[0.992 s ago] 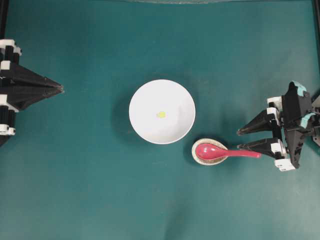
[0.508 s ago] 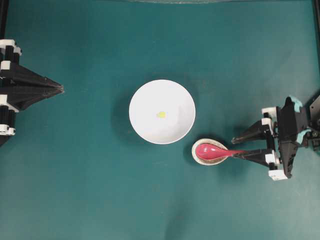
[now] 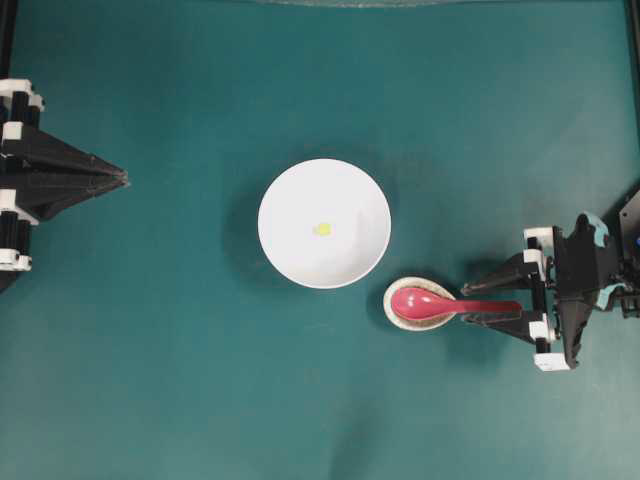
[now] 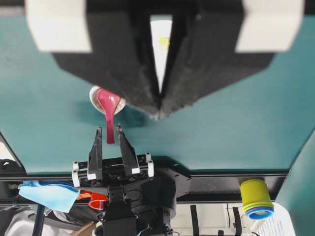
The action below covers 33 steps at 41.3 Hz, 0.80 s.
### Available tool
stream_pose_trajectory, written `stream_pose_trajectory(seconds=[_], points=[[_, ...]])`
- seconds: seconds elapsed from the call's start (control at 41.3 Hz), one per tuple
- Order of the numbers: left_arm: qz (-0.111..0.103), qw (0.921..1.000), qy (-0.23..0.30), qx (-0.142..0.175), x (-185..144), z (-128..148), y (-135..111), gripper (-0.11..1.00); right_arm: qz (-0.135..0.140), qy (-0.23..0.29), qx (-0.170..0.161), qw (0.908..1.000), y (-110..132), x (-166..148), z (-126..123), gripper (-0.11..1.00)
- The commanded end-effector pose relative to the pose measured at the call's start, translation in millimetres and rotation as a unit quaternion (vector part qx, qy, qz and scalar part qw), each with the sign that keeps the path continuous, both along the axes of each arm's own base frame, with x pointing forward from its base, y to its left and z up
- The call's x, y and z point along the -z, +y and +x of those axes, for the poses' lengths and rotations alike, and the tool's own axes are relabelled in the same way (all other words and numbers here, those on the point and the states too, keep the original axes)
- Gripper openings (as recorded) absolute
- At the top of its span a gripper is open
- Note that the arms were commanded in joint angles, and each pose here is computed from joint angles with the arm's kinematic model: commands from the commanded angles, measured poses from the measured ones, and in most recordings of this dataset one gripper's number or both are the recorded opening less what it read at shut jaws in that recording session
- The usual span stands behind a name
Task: Scoop the yellow hexagonal prism block from the bowl with a spoon using the right arm.
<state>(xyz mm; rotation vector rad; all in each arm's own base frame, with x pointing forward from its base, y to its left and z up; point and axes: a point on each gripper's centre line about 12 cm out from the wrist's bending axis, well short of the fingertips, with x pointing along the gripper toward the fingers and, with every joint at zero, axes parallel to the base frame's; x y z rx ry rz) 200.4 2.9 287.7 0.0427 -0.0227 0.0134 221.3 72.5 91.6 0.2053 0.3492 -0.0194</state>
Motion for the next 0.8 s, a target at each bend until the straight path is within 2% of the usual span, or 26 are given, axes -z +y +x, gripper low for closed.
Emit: stream_pose_trajectory(seconds=[0.0,0.46,0.774], points=[[0.001,0.9999,-0.011,0.0,-10,3,0,0.08,0.001,-0.008,0.0,1.0,2,-2,2,0.5],[0.0,0.9999,-0.011,-0.001,-10,3,0,0.08,-0.013,0.012,-0.001,0.9998,-2,8,-4,0.5],[0.0,0.9999,-0.011,-0.001,-10,3,0,0.08,-0.021,0.014,-0.019,0.9995,5,9,-6,0.5]])
